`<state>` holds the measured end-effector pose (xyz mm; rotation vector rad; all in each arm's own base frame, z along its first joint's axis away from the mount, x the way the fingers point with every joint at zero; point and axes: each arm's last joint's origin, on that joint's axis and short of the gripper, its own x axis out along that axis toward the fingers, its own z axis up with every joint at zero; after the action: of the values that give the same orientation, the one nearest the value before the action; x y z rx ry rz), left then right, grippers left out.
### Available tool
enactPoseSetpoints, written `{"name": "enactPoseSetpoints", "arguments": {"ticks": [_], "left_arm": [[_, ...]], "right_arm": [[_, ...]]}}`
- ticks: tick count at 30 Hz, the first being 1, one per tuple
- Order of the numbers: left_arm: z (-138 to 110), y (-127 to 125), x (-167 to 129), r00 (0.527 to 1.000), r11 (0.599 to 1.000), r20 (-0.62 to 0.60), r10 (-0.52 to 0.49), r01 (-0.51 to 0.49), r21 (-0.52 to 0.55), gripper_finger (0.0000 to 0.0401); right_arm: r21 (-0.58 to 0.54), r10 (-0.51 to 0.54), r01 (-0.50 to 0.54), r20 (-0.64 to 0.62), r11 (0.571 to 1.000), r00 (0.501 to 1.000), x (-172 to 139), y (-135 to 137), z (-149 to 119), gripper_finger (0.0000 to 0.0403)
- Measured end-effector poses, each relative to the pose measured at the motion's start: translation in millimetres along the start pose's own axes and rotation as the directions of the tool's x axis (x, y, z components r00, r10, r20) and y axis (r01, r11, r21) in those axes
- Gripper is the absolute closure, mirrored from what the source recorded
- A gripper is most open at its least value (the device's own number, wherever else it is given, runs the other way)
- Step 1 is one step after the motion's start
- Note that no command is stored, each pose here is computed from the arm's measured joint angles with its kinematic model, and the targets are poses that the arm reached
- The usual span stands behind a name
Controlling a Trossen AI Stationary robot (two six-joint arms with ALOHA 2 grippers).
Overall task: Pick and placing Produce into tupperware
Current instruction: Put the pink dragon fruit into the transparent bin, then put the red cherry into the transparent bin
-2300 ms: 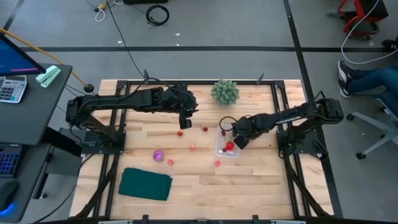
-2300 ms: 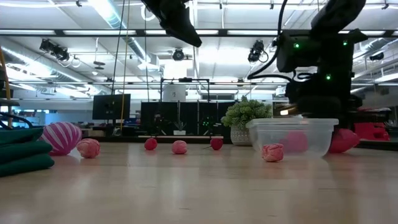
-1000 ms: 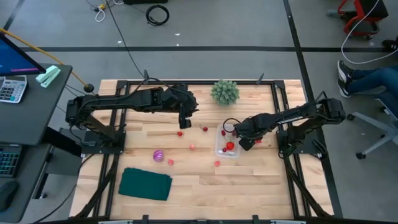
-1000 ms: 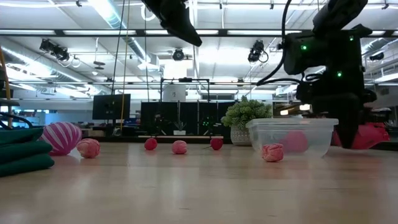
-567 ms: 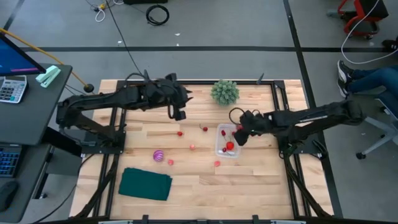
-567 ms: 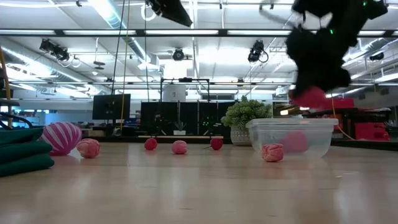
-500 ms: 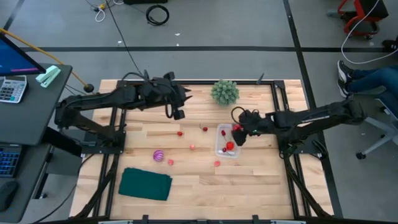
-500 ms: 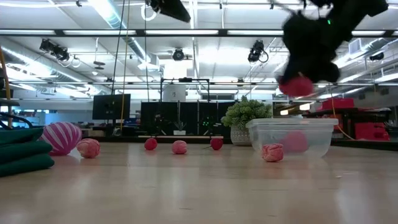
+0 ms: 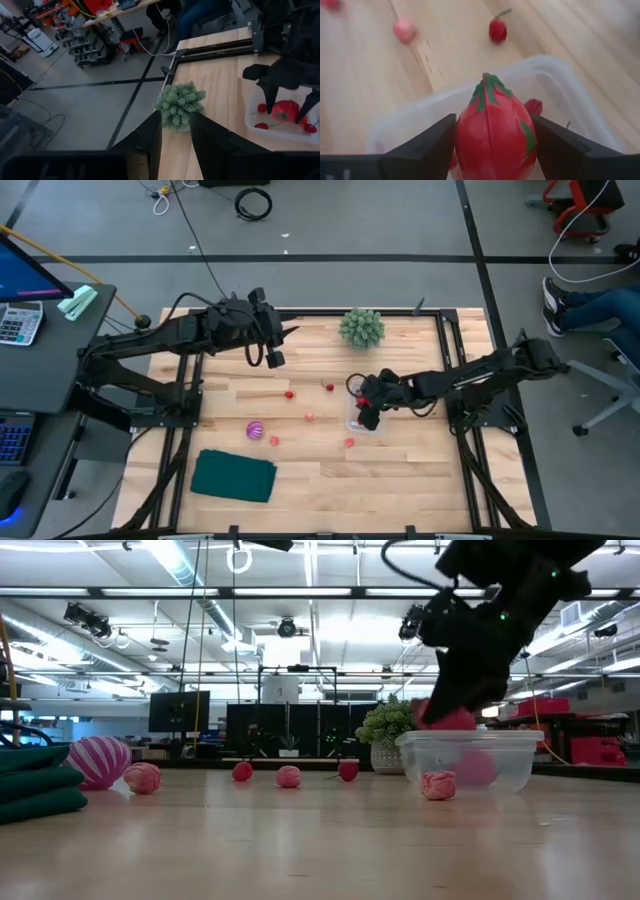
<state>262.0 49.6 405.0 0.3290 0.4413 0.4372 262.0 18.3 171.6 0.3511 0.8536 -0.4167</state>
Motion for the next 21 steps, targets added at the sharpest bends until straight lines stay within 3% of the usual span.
{"name": "enactPoseSetpoints", "arguments": {"ticks": [10, 16, 21], "left_arm": [[-3.1, -0.7, 0.2, 0.999, 1.000, -0.032, 0.000, 0.000, -0.013, 0.0294], [-12.6, -5.7, 5.0, 0.994, 0.996, -0.110, -0.024, 0.015, -0.086, 0.0293], [-41.7, -22.4, 24.6, 0.975, 0.996, -0.217, -0.052, 0.035, -0.079, 0.0293]], "right_arm": [[-0.067, 0.021, -0.025, -0.053, 0.997, 0.998, 9.1, -4.9, -0.1, 0.0122], [-0.059, 0.055, -0.053, 0.039, 0.997, 0.998, -9.4, -9.2, 14.2, 0.0099], [-0.083, 0.098, -0.085, 0.167, 0.993, 0.981, -38.0, -7.7, 36.9, 0.0098]]}}
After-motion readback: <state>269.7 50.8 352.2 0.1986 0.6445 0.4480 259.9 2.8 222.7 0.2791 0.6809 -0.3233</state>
